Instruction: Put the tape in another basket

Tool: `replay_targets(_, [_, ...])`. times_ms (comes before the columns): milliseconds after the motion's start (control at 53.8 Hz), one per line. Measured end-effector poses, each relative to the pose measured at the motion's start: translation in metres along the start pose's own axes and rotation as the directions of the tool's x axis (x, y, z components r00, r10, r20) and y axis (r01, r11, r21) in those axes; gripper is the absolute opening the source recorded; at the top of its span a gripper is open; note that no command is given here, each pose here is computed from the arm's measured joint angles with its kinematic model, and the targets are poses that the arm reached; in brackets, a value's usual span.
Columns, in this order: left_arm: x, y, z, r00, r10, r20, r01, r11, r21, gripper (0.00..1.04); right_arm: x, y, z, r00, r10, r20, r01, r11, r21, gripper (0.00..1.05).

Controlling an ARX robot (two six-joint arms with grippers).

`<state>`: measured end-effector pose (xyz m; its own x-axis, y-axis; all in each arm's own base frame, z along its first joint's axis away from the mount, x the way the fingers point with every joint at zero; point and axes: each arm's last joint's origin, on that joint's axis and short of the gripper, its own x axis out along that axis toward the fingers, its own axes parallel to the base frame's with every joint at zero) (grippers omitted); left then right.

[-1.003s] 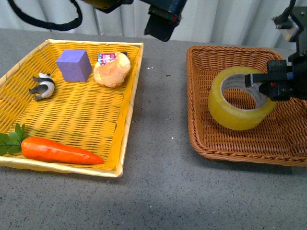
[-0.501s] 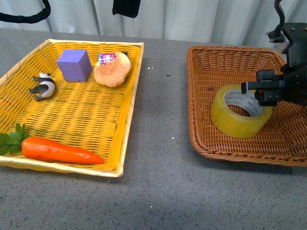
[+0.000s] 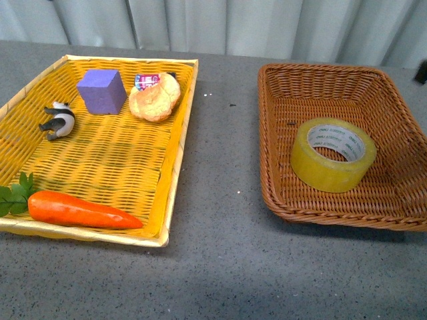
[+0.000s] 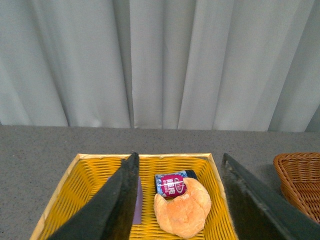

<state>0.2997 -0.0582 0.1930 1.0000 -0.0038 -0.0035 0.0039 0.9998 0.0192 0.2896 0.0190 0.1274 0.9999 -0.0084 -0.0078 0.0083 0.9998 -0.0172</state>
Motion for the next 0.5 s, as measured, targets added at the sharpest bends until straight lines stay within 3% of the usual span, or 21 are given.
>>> replay_targets(130, [-0.033,0.017,-0.006,1.000,0.001,0.004,-0.001,1.000,-0.007,0.24,-0.031,-0.005,0.007,1.000,0.008,0.000,-0.008,1.000,0.002,0.01])
replay_targets(223, [-0.053,0.026,-0.013,1.000,0.007,-0.011,-0.007,1.000,-0.011,0.04,-0.051,-0.009,0.009,1.000,0.018,-0.014,-0.018,1.000,0.003,0.01])
replay_targets(501, [-0.093,0.040,-0.020,1.000,-0.002,-0.005,0.002,1.000,-0.020,0.04,-0.088,-0.020,0.018,1.000,0.004,-0.016,-0.004,1.000,0.005,0.01])
